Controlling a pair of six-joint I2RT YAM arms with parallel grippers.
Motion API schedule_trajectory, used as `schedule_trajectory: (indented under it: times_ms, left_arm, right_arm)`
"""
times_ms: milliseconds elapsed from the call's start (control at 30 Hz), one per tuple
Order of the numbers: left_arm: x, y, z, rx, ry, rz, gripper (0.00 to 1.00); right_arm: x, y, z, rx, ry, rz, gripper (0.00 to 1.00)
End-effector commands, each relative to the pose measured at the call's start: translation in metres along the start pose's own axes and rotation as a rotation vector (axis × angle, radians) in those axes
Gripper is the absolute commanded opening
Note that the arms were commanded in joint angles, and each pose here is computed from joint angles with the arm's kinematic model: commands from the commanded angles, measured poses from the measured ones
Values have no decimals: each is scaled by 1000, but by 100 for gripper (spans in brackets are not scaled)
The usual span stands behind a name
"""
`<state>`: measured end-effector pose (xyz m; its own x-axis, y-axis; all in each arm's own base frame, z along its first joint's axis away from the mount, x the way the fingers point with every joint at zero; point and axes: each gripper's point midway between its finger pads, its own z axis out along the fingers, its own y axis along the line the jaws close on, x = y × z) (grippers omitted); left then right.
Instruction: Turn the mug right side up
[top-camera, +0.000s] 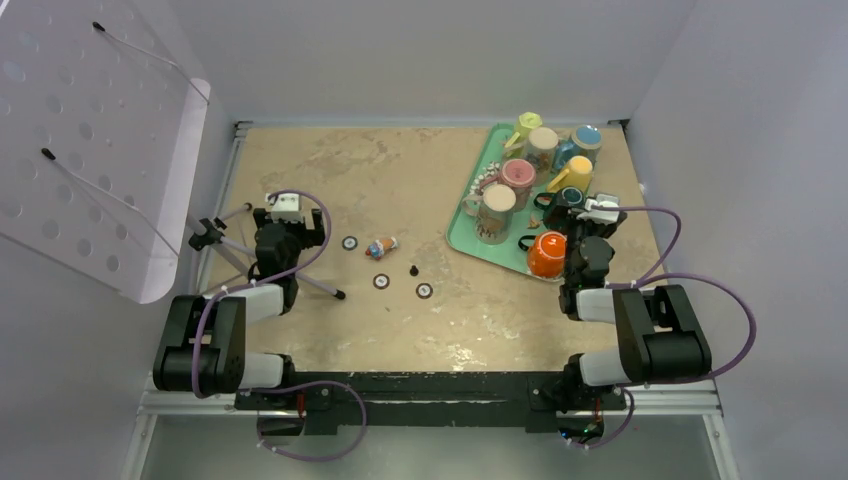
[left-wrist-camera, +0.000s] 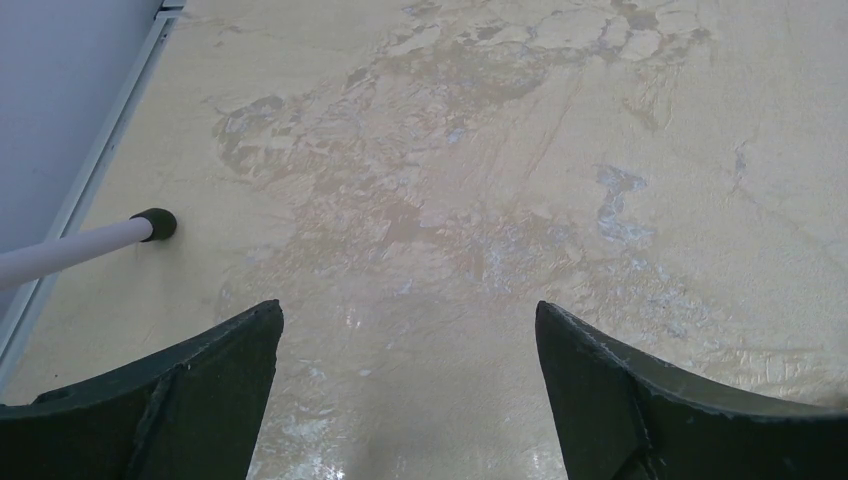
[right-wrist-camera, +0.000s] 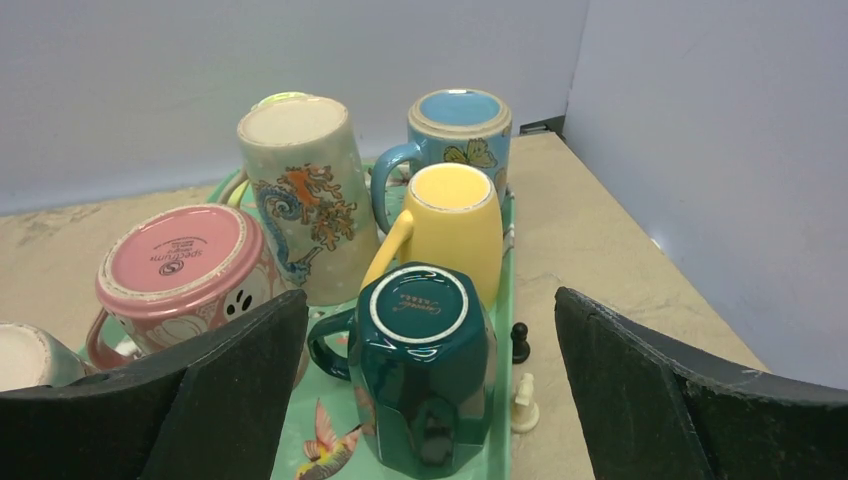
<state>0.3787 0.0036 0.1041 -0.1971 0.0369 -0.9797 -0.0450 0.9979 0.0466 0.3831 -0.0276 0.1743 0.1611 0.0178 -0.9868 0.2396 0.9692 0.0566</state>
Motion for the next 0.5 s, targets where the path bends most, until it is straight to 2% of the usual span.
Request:
schedule_trajectory:
  times_ms: [0,133,200,333,400,467]
  left_arm:
    - [-16,2,1,-11,-67,-20,100]
    - [-16,3,1,-12,-69,-20,100]
    - [-20,-2,-1,19,-85,-6,100]
    - [-37,-36,-16,238,-89,96,100]
    - [-43,-49,-19,325,-33,109,100]
    - [-47,-56,-21,383,58,122,100]
  right_arm:
    - [-34,-2,3,5,-103,4,98]
    - [-55,14,11,-75,-32,-46,98]
    - [-88,36,16,-185,-45,-52,98]
    - [-144,97,3,-452,-66,-145,97]
    - [-158,133,-2,-548,-39,-247,97]
    - [-150,176,-9,-716,61,-363,97]
